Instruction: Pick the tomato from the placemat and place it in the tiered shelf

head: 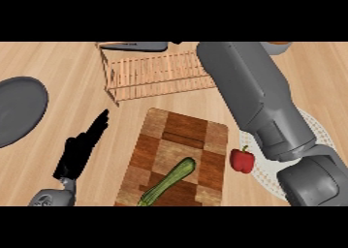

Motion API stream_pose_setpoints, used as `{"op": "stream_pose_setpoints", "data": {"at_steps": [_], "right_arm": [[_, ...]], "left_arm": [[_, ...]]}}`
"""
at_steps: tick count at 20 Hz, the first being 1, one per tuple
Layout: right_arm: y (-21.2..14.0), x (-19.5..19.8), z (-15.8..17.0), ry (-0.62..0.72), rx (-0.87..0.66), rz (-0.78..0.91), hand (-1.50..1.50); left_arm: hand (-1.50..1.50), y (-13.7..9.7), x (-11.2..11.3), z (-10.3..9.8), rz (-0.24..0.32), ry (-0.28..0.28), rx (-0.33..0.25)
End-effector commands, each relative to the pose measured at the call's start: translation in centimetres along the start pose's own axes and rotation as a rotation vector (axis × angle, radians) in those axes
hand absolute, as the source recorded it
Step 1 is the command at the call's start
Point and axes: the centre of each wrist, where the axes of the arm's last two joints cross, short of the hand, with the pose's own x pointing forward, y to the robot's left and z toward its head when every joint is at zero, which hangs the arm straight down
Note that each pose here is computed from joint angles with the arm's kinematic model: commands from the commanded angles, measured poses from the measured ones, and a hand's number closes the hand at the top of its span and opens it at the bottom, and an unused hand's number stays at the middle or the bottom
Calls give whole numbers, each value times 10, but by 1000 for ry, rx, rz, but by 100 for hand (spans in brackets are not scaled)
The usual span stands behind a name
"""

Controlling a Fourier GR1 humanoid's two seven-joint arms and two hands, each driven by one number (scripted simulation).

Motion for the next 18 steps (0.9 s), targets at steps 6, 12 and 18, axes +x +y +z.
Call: {"op": "stream_pose_setpoints", "data": {"at_steps": [6,12,18], "right_arm": [[1,-23,-11,148,146,-693,-150],[3,-26,-13,76,-9,-872,-150],[-18,-52,-22,114,-366,-959,-150]], "left_arm": [[0,-8,0,-5,-10,-17,-51],[0,-14,-4,-6,-16,-3,-20],[0,-2,-11,8,5,8,17]]}}
